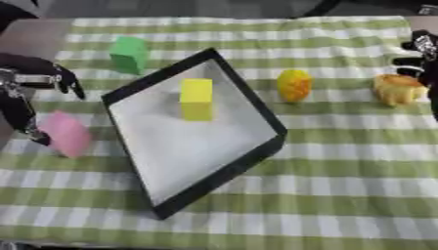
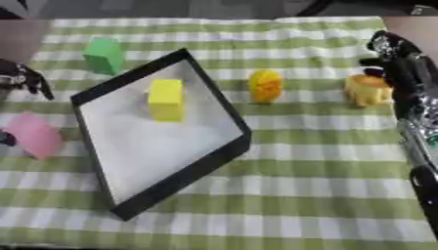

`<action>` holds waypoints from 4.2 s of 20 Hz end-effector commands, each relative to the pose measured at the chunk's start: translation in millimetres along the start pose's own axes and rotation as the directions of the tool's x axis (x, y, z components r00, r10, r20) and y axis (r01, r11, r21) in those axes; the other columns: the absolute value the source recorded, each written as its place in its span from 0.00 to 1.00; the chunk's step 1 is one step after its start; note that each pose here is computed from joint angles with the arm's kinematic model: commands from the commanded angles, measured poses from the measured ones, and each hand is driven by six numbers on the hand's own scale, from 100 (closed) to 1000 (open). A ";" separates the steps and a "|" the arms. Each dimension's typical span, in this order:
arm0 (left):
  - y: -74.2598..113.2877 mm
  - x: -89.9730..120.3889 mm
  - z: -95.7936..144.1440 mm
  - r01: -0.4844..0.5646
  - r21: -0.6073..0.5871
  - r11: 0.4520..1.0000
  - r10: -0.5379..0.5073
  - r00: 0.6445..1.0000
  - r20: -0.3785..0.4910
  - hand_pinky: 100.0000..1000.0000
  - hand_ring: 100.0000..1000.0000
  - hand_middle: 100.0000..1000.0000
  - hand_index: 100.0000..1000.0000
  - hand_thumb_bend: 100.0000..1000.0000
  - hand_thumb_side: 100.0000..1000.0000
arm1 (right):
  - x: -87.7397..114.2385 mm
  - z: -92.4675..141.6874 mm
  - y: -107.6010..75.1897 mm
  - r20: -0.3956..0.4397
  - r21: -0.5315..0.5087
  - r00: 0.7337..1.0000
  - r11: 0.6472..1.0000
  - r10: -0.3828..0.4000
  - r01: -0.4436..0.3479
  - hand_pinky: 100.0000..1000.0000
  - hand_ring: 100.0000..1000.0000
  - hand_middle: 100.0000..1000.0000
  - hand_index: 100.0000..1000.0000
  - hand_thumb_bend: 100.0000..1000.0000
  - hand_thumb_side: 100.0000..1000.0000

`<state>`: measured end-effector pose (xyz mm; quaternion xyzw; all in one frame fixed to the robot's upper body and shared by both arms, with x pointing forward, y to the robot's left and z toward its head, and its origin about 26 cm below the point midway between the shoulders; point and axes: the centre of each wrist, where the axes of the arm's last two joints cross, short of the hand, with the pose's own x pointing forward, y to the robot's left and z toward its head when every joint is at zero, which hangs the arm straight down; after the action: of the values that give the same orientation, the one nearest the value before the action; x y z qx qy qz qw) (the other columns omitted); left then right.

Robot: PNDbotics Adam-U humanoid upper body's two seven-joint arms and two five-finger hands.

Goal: Pick up objects on the table and place them in the box.

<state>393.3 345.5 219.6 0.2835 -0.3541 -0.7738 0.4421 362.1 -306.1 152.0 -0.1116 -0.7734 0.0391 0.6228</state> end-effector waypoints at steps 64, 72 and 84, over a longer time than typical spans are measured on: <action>136.3 87.7 67.9 0.104 0.416 0.903 -0.172 0.977 0.128 0.68 0.61 0.49 0.63 0.68 0.00 | 9.1 -3.6 -5.1 0.029 -0.003 1.000 1.000 0.010 -0.010 0.75 0.68 0.75 0.85 0.00 0.65; 159.2 148.2 39.4 0.154 0.501 0.852 -0.303 0.925 0.231 0.67 0.60 0.50 0.64 0.69 0.00 | 13.0 -5.3 -1.5 0.042 0.002 0.999 1.000 -0.004 0.004 0.75 0.68 0.75 0.85 0.00 0.65; 134.8 167.5 -43.6 0.204 0.345 0.916 -0.299 0.921 0.249 0.68 0.63 0.53 0.67 0.70 0.00 | 12.6 -5.0 1.0 0.040 0.009 0.999 1.000 -0.008 0.008 0.75 0.68 0.75 0.85 0.00 0.65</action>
<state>414.8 135.2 275.1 0.2617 -0.4947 -0.7948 0.2347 364.3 -303.2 153.0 -0.1060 -0.7748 0.0381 0.6221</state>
